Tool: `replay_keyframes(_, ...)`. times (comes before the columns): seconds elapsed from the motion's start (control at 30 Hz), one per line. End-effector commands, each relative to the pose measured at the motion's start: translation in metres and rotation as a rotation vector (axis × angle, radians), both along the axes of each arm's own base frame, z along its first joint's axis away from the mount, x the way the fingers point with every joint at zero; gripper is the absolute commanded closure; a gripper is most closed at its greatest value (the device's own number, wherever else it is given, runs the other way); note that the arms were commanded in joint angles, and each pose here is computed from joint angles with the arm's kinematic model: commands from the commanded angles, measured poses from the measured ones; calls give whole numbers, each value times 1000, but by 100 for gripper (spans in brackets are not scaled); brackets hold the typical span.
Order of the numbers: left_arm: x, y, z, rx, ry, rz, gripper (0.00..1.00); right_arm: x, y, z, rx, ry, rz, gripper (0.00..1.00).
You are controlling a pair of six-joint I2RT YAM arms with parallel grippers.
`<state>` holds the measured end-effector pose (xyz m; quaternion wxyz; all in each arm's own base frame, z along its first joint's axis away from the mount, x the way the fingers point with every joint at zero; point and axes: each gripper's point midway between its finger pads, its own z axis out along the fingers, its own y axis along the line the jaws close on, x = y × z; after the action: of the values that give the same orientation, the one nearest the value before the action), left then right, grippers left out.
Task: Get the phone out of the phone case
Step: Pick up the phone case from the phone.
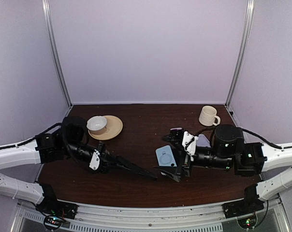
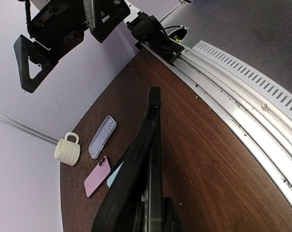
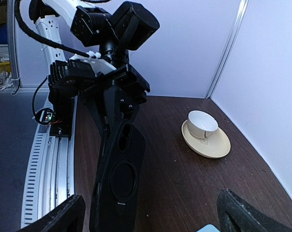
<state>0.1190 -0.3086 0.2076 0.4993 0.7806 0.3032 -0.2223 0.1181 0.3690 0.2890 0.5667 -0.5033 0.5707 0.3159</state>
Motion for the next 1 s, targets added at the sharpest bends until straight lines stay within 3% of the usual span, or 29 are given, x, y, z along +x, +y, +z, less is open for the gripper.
replay_keyframes(0.0, -6, -12, 45, -71, -180, -145, 100, 12, -14, 4, -62, 47, -97, 1)
replay_keyframes(0.1, -10, -10, 42, -39, -381, -218, 100, 11, -21, 7, -93, 75, -111, 1)
replay_keyframes(0.27, -3, -8, 28, 9, -553, -250, 100, -4, -18, 23, -81, 115, -24, 0)
replay_keyframes(0.43, -5, -7, 18, -9, -609, -276, 100, -18, -2, 29, -93, 190, 60, 1)
replay_keyframes(0.73, -2, -7, 9, -45, -666, -248, 100, -12, 44, -3, -318, 387, 106, 0)
replay_keyframes(0.97, 1, -3, 12, -63, -689, -202, 100, 0, 76, -23, -351, 580, 184, 1)
